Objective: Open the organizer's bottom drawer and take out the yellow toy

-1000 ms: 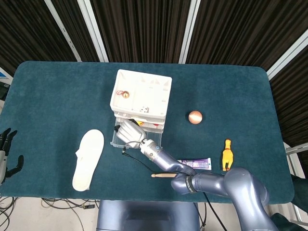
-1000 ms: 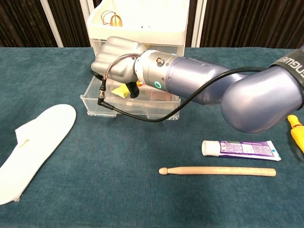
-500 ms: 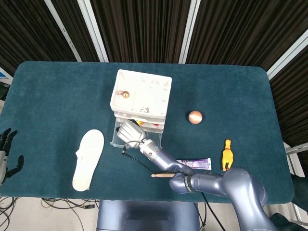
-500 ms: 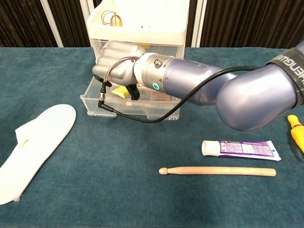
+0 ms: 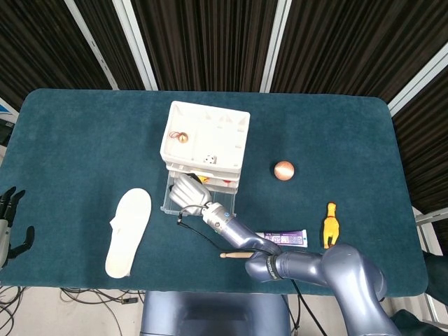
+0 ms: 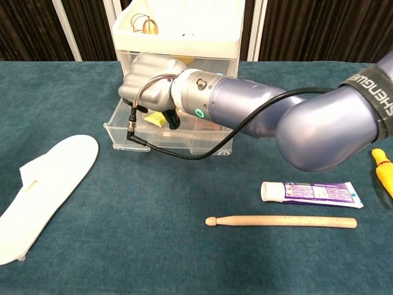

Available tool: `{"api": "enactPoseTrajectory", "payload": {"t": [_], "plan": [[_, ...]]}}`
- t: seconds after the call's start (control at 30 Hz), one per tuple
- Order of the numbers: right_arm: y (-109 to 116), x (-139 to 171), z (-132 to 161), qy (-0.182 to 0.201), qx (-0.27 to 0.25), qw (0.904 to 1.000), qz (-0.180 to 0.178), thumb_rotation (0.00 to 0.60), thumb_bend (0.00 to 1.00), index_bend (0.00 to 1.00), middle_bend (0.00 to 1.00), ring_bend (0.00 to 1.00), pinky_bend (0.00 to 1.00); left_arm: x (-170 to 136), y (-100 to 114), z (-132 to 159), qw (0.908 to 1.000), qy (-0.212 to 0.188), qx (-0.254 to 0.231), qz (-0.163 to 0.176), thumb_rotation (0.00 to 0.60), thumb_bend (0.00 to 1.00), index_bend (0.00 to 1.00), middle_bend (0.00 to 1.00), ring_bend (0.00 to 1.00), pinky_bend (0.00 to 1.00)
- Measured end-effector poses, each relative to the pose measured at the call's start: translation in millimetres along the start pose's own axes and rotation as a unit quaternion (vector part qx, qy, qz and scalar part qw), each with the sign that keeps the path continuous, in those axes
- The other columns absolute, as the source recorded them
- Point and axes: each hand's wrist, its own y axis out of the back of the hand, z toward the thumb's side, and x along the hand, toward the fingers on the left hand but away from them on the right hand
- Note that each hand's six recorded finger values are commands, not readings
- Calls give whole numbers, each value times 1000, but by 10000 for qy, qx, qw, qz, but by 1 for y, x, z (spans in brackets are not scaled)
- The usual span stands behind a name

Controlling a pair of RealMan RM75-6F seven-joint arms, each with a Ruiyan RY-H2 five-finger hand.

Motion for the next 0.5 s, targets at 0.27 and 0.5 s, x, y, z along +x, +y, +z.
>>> {"api": "enactPoseTrajectory", "payload": {"t": [0.27,0.5], "plan": [[1,-1,1,-3,185,9998,-2,600,200,467,1000,1000,1000,0,-1,0,10000,-1,-3,-42,600,463,61,0,0,0],[2,-2,2,17,280,9996,44,600,199,466,1000,1000,1000,0,-1,0,10000,-2,-11,-54,600,463,61,0,0,0]]}}
